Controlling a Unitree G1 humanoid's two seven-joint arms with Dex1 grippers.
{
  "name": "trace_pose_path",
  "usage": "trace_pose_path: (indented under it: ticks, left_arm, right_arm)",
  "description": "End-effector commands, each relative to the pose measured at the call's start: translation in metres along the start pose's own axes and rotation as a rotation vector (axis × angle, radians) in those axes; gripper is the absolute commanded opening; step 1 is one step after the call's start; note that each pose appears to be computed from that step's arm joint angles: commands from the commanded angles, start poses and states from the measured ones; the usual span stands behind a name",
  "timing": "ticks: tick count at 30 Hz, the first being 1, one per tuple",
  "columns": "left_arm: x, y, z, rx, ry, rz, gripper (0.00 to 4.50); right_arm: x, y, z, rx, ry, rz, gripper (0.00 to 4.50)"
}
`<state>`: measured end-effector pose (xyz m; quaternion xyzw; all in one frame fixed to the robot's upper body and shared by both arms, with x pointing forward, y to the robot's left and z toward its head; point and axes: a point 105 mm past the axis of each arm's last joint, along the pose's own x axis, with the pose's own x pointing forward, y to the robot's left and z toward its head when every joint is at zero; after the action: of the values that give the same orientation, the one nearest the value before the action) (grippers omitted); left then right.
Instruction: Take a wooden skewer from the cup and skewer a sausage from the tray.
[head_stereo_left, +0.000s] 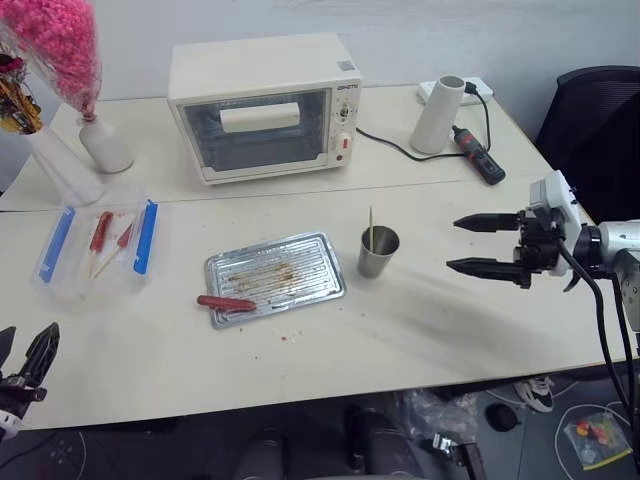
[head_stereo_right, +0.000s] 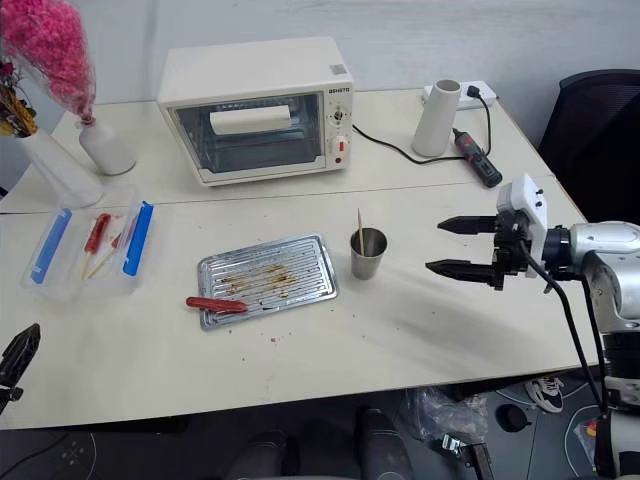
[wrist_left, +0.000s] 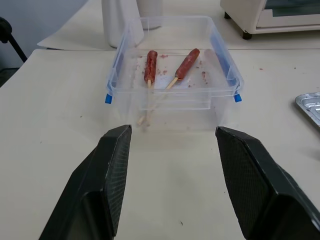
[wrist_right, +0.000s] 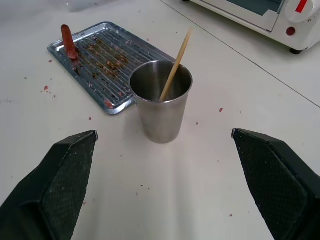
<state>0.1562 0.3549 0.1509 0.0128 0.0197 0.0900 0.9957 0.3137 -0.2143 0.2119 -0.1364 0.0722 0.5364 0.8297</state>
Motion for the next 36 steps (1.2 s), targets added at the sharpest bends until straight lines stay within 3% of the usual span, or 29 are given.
trace_pose_path:
  ticks: [1, 18, 22, 25, 32, 36]
  left_arm:
    - [-0.003, -0.002, 0.008, 0.032, -0.029, 0.006, 2.85]
    - [0.008, -0.011, 0.012, 0.011, -0.028, -0.065, 2.85]
    - [0.009, -0.032, 0.018, 0.024, -0.02, -0.193, 3.64]
    - [0.009, -0.062, 0.026, 0.025, 0.001, -0.381, 4.48]
    - [0.004, -0.125, 0.049, 0.082, 0.041, -0.816, 4.48]
    - [0.008, -0.146, 0.062, 0.124, 0.026, -0.953, 4.48]
  right_arm:
    - [-0.002, 0.0, 0.019, -0.054, -0.05, -0.009, 4.5]
    - [0.004, 0.005, 0.017, -0.004, -0.069, -0.041, 4.5]
    - [0.006, 0.002, 0.018, 0.026, -0.075, -0.087, 4.5]
    - [0.013, -0.003, 0.019, 0.045, -0.085, -0.148, 4.5]
    - [0.04, -0.007, 0.031, 0.136, -0.156, -0.225, 4.5]
    - [0.058, -0.007, 0.034, 0.178, -0.173, -0.231, 4.5]
